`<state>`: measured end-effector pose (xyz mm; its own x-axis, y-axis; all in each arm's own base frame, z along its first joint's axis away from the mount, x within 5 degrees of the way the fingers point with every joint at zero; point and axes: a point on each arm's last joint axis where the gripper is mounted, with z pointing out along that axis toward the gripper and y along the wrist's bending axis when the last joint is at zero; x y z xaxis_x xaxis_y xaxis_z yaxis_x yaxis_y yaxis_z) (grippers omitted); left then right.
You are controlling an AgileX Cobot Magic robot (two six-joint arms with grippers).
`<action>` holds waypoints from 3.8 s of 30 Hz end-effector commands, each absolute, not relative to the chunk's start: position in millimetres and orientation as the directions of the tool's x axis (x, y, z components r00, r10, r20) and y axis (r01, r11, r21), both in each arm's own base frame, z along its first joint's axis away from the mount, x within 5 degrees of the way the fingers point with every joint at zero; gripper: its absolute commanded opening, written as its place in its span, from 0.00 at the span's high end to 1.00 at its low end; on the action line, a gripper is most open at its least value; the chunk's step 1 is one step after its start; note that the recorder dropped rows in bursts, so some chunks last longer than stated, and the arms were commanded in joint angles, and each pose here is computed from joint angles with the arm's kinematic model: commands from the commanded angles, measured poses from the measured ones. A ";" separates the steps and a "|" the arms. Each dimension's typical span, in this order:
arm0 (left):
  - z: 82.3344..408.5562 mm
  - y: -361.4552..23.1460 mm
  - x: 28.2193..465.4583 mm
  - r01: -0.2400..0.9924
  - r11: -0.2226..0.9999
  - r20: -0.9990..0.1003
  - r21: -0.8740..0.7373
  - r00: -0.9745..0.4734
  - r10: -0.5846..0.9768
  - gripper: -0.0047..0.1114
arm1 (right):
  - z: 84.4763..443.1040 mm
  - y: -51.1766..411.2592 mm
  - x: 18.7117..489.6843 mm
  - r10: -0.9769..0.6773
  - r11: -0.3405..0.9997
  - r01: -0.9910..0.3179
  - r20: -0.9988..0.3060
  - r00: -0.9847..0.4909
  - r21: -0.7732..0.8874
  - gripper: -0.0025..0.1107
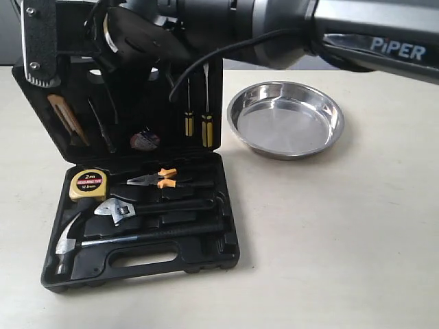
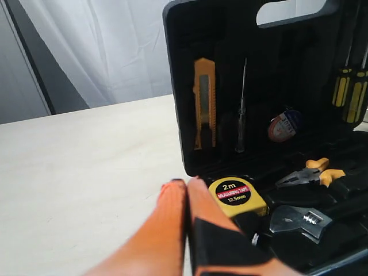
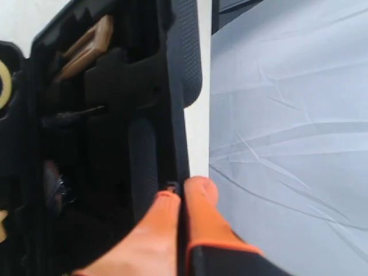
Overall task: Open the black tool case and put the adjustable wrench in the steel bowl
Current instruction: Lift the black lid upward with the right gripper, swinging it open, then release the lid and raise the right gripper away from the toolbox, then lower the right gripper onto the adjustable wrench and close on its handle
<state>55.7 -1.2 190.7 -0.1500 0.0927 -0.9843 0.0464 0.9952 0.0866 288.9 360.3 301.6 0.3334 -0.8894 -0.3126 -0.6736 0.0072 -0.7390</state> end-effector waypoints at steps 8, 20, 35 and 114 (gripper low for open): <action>191.6 -1.3 55.4 0.047 0.996 -0.985 0.082 -0.147 0.088 0.96 | 258.5 347.8 335.6 -0.895 0.083 -0.705 -0.364 0.259 -0.705 0.98; 191.6 -1.3 55.4 0.047 0.996 -0.985 0.082 -0.147 0.088 0.96 | 227.9 334.8 360.0 -0.914 0.163 -0.735 -0.381 0.139 -0.659 0.54; 191.6 -1.3 55.4 0.047 0.996 -0.985 0.082 -0.147 0.088 0.96 | 216.9 313.2 350.4 -0.858 0.495 -0.744 -0.387 -0.338 -0.448 0.98; 191.6 -1.3 55.4 0.047 0.996 -0.985 0.082 -0.147 0.088 0.96 | 140.8 366.0 295.2 -0.952 -0.163 -0.970 -0.229 0.202 -0.179 0.47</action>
<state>55.7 -1.2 190.7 -0.1500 0.0927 -0.9843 0.0464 0.9952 0.0866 293.1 364.9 145.2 0.2016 -0.9529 -0.2265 -0.9715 -0.1651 -0.1701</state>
